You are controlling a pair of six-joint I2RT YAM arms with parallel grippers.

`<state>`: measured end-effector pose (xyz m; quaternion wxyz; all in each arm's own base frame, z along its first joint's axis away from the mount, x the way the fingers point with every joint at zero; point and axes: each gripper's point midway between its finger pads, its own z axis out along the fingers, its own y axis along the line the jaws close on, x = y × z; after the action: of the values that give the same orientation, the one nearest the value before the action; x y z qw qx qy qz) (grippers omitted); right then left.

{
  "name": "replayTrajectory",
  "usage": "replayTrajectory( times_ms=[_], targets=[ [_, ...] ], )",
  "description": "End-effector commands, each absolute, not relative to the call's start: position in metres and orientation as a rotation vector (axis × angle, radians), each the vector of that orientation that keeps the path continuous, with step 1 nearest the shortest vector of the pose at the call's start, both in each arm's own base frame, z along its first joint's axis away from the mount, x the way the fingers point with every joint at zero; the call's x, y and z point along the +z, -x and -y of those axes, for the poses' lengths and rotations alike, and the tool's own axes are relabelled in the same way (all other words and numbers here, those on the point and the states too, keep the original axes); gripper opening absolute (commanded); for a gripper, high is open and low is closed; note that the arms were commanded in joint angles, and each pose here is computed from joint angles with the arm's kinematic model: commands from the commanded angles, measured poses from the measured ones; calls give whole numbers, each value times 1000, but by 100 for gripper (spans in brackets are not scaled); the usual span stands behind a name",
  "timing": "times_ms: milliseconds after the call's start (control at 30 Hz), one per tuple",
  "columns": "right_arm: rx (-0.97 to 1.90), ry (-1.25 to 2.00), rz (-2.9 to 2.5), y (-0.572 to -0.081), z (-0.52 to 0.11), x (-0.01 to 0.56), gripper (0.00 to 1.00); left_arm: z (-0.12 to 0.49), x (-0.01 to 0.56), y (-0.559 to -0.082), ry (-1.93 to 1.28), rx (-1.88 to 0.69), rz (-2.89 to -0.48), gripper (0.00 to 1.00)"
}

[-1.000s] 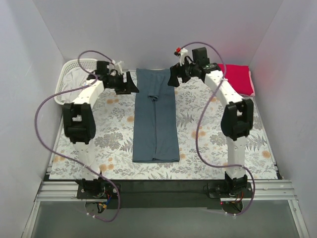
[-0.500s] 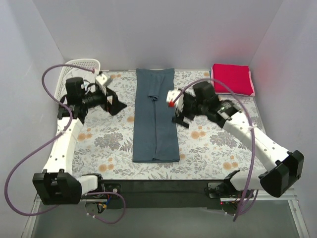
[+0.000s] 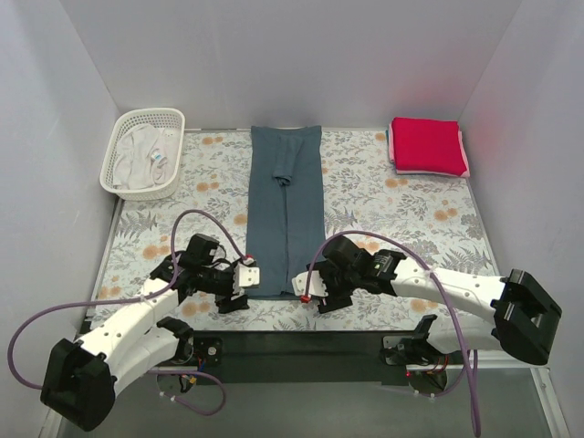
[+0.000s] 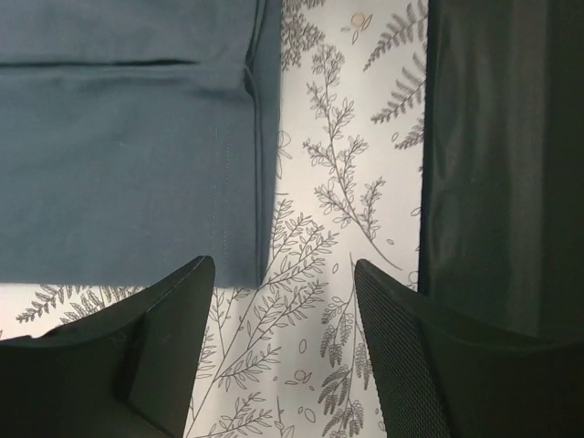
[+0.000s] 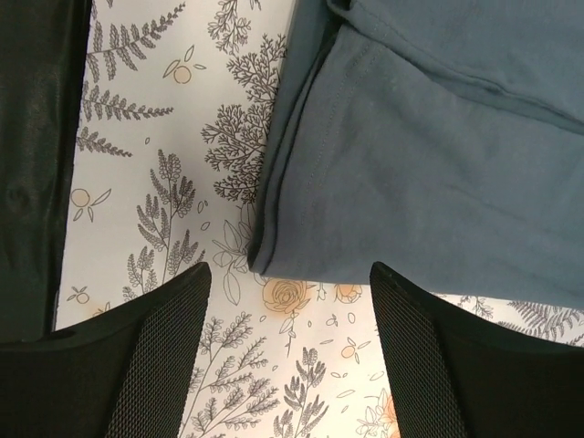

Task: Fold and stack the t-shirts
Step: Fold the tshirt

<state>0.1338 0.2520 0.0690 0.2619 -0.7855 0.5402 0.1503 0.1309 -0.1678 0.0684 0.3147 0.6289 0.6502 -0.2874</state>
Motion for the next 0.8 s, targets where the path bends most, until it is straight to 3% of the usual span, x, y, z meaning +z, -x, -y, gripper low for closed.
replayTrajectory(
  times_ms=[0, 200, 400, 533, 767],
  targets=[
    [411, 2092, -1306, -141, -272, 72, 76, 176, 68, -153, -1673, -663, -1619, 60],
    [469, 2116, -1257, -130, -272, 54, 73, 178, 55, -158, -1687, -652, -1631, 59],
    [439, 2125, -1294, -140, -262, 32, 61, 177, 49, -157, -1695, -660, -1643, 58],
    [478, 2130, -1337, -137, -255, 23, 44, 176, 46, -156, -1719, -654, -1623, 58],
    [554, 2180, -1417, -126, -250, 10, 29, 177, 40, -156, -1740, -678, -1634, 55]
  ],
)
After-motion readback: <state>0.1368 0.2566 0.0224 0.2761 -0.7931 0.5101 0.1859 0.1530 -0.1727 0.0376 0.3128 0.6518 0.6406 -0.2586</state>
